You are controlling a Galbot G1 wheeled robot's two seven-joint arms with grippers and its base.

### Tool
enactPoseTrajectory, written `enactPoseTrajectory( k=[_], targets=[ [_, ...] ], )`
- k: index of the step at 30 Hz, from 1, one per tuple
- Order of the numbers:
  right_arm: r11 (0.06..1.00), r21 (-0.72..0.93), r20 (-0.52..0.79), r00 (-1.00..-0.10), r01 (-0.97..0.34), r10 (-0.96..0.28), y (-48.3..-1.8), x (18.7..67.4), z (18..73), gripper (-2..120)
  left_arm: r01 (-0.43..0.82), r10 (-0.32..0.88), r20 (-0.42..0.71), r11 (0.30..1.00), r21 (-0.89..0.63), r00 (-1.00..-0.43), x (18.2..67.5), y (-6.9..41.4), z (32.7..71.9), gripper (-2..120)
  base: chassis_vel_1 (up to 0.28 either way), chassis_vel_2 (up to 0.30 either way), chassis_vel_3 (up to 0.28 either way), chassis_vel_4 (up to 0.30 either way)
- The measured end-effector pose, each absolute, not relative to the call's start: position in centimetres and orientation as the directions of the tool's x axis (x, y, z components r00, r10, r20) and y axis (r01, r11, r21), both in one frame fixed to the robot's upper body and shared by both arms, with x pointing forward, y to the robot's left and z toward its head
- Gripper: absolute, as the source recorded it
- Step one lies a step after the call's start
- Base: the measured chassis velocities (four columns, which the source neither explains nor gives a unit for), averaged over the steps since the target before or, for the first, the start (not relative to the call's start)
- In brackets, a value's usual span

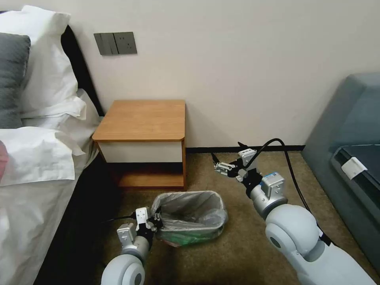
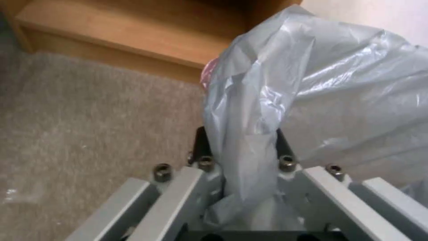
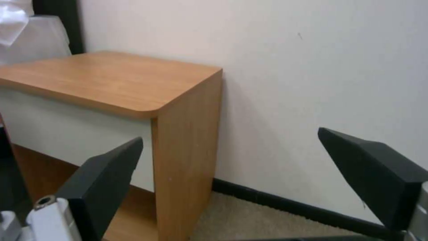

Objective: Pick up the garbage bag from the table and place it over the trash can.

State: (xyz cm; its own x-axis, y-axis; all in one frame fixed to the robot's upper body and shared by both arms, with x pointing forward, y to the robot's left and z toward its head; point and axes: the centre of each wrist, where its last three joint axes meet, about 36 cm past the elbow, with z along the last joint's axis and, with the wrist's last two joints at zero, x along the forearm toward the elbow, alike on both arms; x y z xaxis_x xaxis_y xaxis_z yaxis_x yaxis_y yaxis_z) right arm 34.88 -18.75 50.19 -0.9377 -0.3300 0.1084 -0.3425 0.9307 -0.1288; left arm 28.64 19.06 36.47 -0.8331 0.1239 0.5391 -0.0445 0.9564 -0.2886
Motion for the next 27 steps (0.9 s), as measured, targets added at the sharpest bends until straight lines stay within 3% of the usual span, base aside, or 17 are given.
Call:
enactPoseTrajectory(
  k=[10,14,19,22,27],
  targets=[
    [0.933,-0.122,0.123,-0.938,-0.339,-0.325,-18.8,35.1,49.8,100,-0.042,0.091,0.54,0.972,-0.229,-0.837,28.7,19.4,36.8,47,0.0,0.0,0.0,0.0],
    [0.932,-0.106,0.133,-0.934,-0.347,-0.332,-18.6,35.0,49.5,100,-0.033,0.09,0.52,0.975,-0.222,-0.849,28.4,19.9,37.5,66,0.0,0.0,0.0,0.0],
    [0.934,-0.089,0.147,-0.932,-0.346,-0.331,-18.5,34.6,49.1,100,-0.03,0.093,0.502,0.972,-0.231,-0.86,28.3,20.3,38.1,77,0.0,0.0,0.0,0.0],
    [0.941,-0.088,0.188,-0.933,-0.327,-0.306,-19.2,33.5,47.5,100,-0.092,0.025,0.44,0.966,-0.242,-0.898,28.1,21.5,39.3,93,0.0,0.0,0.0,0.0],
    [0.95,-0.097,0.209,-0.939,-0.297,-0.273,-20.6,31.7,43.8,100,-0.138,-0.031,0.389,0.959,-0.249,-0.921,27.4,22.2,40.7,99,0.0,0.0,0.0,0.0]
  ],
)
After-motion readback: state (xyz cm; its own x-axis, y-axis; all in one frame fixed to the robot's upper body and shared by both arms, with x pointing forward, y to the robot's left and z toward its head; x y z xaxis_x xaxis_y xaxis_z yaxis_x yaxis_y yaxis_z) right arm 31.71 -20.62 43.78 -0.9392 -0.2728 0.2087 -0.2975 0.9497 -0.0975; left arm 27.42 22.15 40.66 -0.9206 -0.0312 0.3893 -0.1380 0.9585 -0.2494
